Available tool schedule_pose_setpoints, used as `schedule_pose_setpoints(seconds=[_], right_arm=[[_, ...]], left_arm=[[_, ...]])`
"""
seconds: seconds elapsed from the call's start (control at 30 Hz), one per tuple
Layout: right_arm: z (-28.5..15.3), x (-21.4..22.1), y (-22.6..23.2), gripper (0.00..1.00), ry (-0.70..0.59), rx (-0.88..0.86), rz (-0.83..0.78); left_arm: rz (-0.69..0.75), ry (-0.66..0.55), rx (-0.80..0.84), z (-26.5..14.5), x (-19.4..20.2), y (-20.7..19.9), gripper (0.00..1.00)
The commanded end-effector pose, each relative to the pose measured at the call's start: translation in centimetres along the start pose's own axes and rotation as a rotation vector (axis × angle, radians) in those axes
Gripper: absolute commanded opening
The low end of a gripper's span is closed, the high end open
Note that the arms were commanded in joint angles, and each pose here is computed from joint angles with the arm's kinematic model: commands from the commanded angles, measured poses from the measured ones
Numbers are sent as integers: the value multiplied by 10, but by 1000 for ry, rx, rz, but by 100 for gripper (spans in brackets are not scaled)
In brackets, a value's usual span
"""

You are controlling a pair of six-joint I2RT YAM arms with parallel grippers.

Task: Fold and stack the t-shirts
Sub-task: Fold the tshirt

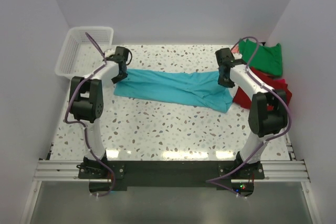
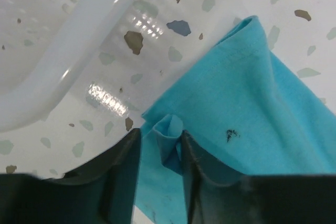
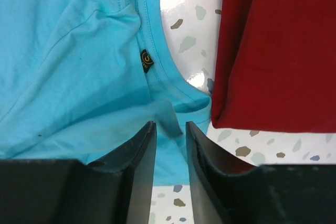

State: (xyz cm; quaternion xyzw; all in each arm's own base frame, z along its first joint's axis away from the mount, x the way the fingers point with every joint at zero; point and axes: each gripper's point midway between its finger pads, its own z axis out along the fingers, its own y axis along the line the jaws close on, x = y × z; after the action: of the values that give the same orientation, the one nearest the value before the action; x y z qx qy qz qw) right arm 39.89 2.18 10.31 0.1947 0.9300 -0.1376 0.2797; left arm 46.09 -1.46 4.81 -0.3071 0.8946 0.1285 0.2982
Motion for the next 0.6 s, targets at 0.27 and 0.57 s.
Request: schedule_pose_setpoints(seconds=[0.27,0.57], right_arm=[[-4,-51,20,43,-106,-60,90],[-10,-16,41,40,-4,-220,2]], left_arm=[[-68,-162,100,-25,-38,-1,64],[-86,-245,246,-60,-52,-5,71]])
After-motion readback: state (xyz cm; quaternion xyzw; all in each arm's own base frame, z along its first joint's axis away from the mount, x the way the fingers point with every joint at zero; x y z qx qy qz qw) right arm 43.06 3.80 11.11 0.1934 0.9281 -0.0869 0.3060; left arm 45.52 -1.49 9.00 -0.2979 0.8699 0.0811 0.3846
